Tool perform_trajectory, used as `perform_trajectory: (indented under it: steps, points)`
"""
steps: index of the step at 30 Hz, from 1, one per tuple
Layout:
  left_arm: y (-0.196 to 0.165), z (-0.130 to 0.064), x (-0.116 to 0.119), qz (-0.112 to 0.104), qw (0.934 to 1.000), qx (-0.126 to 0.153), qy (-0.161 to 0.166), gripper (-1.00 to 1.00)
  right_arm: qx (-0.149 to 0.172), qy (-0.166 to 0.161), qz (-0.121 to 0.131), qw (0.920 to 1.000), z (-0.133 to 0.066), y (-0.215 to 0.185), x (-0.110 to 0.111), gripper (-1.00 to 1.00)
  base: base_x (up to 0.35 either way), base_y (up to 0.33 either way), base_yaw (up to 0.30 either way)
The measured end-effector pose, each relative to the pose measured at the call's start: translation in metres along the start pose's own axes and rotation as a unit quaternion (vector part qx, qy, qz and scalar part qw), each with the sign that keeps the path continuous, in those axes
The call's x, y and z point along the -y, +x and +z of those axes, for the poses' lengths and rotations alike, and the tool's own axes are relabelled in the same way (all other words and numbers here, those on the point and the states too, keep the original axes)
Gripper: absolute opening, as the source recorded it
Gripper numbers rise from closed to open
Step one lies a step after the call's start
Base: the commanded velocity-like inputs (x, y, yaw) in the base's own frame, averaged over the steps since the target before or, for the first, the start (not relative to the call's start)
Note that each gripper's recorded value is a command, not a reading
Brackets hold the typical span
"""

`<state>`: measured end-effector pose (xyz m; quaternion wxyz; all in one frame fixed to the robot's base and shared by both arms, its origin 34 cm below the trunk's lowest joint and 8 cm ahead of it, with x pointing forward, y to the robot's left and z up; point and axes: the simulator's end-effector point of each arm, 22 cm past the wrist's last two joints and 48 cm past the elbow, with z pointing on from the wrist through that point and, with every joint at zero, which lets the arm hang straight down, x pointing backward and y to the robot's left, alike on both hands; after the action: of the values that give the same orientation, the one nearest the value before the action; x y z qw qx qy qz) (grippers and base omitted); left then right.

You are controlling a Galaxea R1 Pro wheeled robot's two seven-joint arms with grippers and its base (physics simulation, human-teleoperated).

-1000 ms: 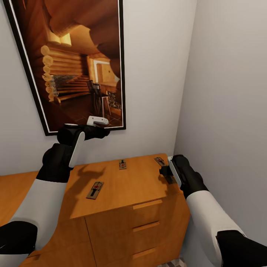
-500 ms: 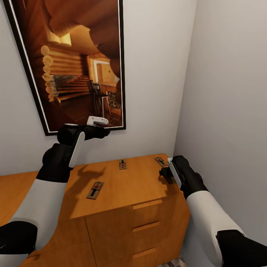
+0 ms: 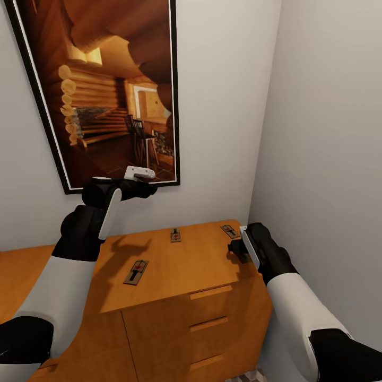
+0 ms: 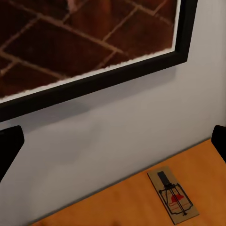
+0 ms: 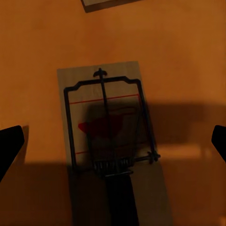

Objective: Take the four mousetraps from the cabinet in the bathroom and place them on the bathroom floor. Make sure all four end up on the same floor surface, and ensure that at least two of them are either under or directly next to the same bathroom sink.

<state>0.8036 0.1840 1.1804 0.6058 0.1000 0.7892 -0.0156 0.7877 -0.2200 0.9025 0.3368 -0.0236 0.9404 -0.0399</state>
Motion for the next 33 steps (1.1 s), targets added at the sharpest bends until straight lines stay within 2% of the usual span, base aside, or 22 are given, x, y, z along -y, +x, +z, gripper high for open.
perform_trajectory:
  steps: [9,22,33]
  points:
    - [0.0,0.0001,0.0,0.0,1.0,0.0,0.0,1.0,0.0,0.001,0.0,1.0,0.0001,0.0,0.0003,1.0,-0.011,-0.004,0.0]
    - [0.0001,0.0002,0.0,0.0,1.0,0.0,0.0,1.0,0.002,0.0,0.0,1.0,-0.0006,-0.0012,-0.0001,1.0,-0.131,-0.083,0.0]
    - [0.0,0.0,0.0004,0.0,1.0,0.0,0.001,1.0,0.003,0.0,0.0,1.0,-0.0012,-0.0018,-0.0008,1.0,-0.019,-0.013,0.0]
